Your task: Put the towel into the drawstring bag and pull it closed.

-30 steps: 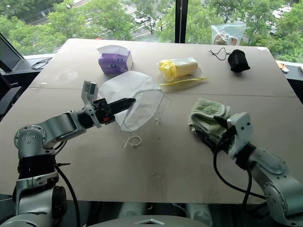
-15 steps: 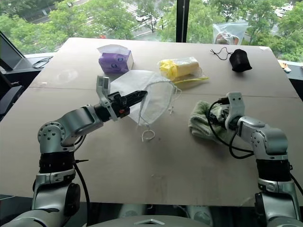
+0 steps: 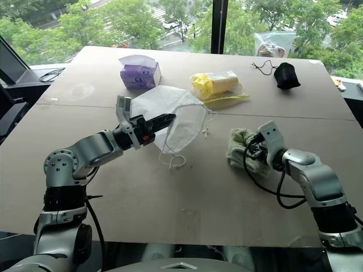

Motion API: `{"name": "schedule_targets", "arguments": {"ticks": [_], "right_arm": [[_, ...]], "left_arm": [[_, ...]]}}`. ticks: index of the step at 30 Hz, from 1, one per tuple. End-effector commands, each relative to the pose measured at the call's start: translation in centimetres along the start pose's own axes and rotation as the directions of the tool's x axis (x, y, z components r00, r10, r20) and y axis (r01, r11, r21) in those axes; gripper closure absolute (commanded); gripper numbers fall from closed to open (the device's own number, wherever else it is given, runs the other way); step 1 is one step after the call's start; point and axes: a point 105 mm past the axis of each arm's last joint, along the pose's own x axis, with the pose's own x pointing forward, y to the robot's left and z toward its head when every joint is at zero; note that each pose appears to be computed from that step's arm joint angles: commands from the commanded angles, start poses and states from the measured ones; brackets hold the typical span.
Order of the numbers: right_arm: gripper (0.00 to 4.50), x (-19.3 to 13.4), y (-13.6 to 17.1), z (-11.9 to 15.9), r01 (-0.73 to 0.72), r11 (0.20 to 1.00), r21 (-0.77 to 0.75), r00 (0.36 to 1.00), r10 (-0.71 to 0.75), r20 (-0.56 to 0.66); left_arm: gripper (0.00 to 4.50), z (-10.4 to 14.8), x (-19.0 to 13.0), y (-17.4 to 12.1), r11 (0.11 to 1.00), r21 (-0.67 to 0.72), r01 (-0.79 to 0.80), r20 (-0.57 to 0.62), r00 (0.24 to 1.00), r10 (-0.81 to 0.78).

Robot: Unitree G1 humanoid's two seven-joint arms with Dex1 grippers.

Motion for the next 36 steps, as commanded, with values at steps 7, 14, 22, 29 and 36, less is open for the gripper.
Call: {"name": "schedule_targets", "arguments": {"ticks": [7, 14, 22, 29, 36], "right_arm": [[4.26, -2.2, 9.2, 6.3, -0.510, 0.857, 0.072, 0.795, 0.438, 0.421], [4.26, 3.9, 11.1, 5.5, -0.393, 0.919, -0.024, 0.876, 0.382, 0.296], [4.26, 8.4, 10.7, 4.4, -0.211, 0.939, -0.272, 0.945, 0.267, 0.188], [4.26, 7.0, 12.2, 10.4, -0.510, 0.825, 0.243, 0.787, 0.333, 0.520], [4.26, 7.7, 14.0, 11.9, -0.653, 0.635, 0.412, 0.726, 0.373, 0.577]], "left_arm": [[4.50, -1.4, 0.4, 0.4, 0.998, 0.055, 0.003, -0.100, 0.995, 0.002], [4.50, -3.2, 0.4, -1.4, 0.990, 0.082, 0.113, -0.200, 0.975, -0.095], [4.50, -4.3, -0.5, -1.4, 0.984, 0.132, 0.123, -0.264, 0.961, -0.084], [4.50, -5.7, -1.6, 0.7, 0.994, 0.102, 0.048, -0.279, 0.960, -0.018], [4.50, -6.1, -2.3, 0.6, 0.995, 0.089, 0.046, -0.288, 0.957, -0.019]]}}
